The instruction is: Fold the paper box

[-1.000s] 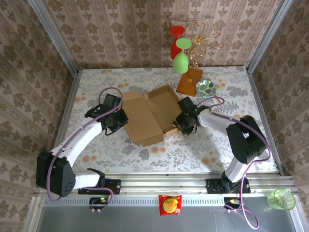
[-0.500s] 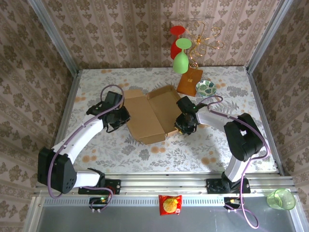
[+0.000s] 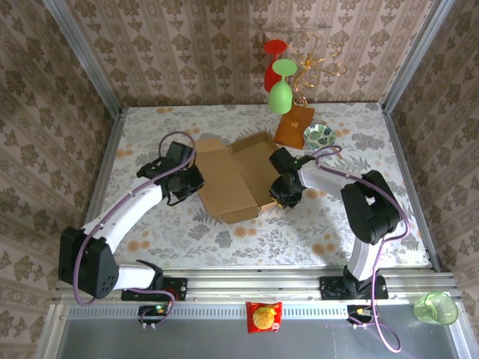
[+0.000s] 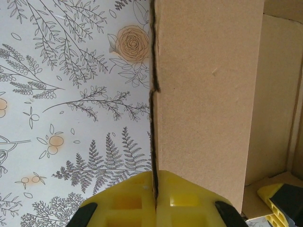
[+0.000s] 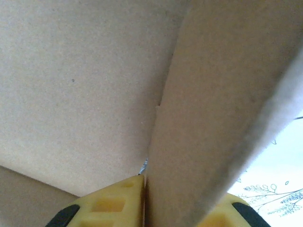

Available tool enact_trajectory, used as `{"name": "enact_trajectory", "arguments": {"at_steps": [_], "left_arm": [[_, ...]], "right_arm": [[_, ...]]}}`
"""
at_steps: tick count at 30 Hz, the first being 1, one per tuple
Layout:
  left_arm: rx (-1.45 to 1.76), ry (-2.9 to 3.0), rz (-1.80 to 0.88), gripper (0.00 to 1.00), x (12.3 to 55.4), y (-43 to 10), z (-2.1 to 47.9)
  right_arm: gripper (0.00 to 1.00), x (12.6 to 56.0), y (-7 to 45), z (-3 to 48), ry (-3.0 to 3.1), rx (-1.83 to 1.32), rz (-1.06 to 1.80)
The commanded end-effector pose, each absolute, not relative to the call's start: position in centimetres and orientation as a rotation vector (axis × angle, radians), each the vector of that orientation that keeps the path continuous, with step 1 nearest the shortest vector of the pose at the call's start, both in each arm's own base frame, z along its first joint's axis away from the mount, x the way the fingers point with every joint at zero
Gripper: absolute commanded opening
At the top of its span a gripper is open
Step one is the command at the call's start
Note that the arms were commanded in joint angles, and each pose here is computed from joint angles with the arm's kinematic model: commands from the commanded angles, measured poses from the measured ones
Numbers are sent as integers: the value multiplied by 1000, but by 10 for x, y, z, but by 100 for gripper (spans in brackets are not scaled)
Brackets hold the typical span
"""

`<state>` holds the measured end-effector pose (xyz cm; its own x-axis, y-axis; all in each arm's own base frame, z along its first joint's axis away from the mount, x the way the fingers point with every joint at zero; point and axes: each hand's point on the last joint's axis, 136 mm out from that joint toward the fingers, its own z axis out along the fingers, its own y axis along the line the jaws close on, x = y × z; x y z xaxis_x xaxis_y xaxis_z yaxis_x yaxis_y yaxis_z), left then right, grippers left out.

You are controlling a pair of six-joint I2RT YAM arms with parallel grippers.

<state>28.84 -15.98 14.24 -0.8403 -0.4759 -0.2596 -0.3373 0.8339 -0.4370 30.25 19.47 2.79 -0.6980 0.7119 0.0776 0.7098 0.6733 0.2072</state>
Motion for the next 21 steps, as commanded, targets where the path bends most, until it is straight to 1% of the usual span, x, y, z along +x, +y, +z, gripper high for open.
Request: {"name": "enact_trajectory", "arguments": {"at_steps": [1, 3, 6, 11, 16, 18, 21], "left_arm": [[-596, 2667, -621, 0, 288, -177, 148], [-595, 2665, -624, 0, 288, -177, 149], [-596, 2665, -622, 0, 288, -178, 149], [-584, 2656, -626, 0, 291, -179, 152], [-568, 2654, -634, 0, 294, -184, 154], [-558, 2655, -631, 0, 296, -185, 154], [-537, 2649, -621, 0, 298, -186, 159]], "right_arm": [[22, 282, 185, 8, 2926, 1252, 156], [22, 283, 183, 8, 2916, 1259, 138], [19, 281, 180, 8, 2917, 1276, 90], [0, 270, 171, 10, 2928, 1303, -62], [0, 259, 176, 23, 2949, 1357, -239], [0, 260, 181, 31, 2944, 1360, -275], [0, 255, 188, 40, 2951, 1440, -358]]}}
